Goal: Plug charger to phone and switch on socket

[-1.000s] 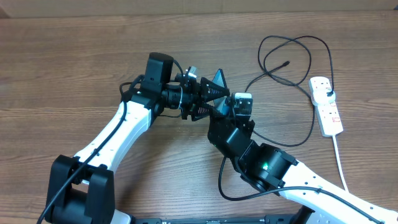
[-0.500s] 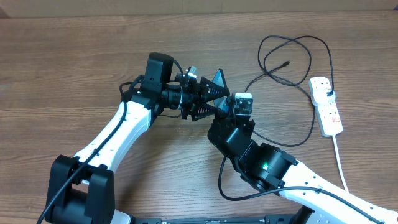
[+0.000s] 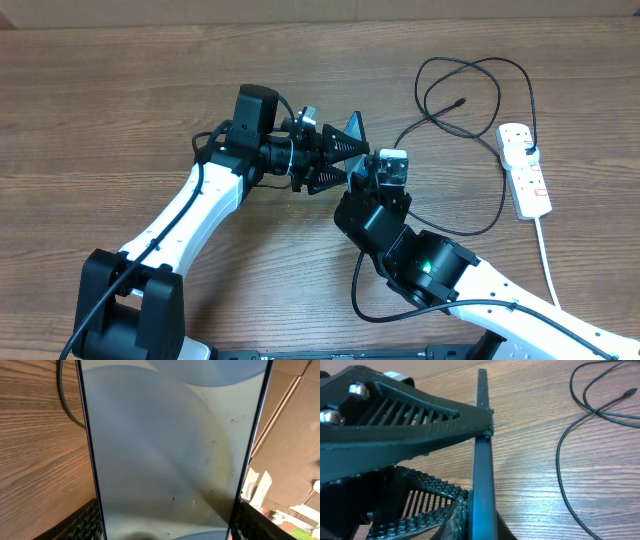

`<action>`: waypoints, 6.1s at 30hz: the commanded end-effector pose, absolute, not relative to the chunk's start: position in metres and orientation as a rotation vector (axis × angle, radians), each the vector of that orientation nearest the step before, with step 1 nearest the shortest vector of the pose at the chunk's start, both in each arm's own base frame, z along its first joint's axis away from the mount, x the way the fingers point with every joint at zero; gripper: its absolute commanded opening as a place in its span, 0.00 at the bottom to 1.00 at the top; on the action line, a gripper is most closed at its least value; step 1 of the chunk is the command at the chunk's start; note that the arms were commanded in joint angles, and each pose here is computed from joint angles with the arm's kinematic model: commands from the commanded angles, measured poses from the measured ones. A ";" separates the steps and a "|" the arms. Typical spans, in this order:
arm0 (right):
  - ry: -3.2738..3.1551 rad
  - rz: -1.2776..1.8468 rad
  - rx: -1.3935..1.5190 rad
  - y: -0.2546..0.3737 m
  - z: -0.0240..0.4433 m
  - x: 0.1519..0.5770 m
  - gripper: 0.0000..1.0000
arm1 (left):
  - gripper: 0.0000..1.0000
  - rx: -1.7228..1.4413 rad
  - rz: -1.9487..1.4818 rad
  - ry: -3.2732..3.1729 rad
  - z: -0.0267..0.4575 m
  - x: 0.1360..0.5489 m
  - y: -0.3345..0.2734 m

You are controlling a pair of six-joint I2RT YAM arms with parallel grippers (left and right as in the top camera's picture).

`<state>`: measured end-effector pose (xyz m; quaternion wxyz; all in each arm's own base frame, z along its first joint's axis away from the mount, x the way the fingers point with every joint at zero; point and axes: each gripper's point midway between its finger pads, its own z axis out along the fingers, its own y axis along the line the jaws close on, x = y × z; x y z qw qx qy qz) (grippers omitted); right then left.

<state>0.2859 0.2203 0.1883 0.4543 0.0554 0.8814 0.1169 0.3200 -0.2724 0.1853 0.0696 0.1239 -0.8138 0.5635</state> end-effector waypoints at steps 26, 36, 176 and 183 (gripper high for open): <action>2.071 0.498 0.570 0.154 0.235 0.297 0.04 | 1.00 0.156 2.136 -2.557 0.238 0.382 -0.209; 2.030 0.597 0.819 0.076 0.258 0.244 0.04 | 1.00 0.189 2.087 -2.979 0.266 0.380 -0.134; 2.228 0.469 0.611 0.078 0.212 0.339 1.00 | 0.04 0.456 1.903 -2.760 0.156 0.276 -0.165; 2.135 0.424 0.663 0.057 0.222 0.358 1.00 | 0.04 0.443 1.914 -2.757 0.157 0.276 -0.166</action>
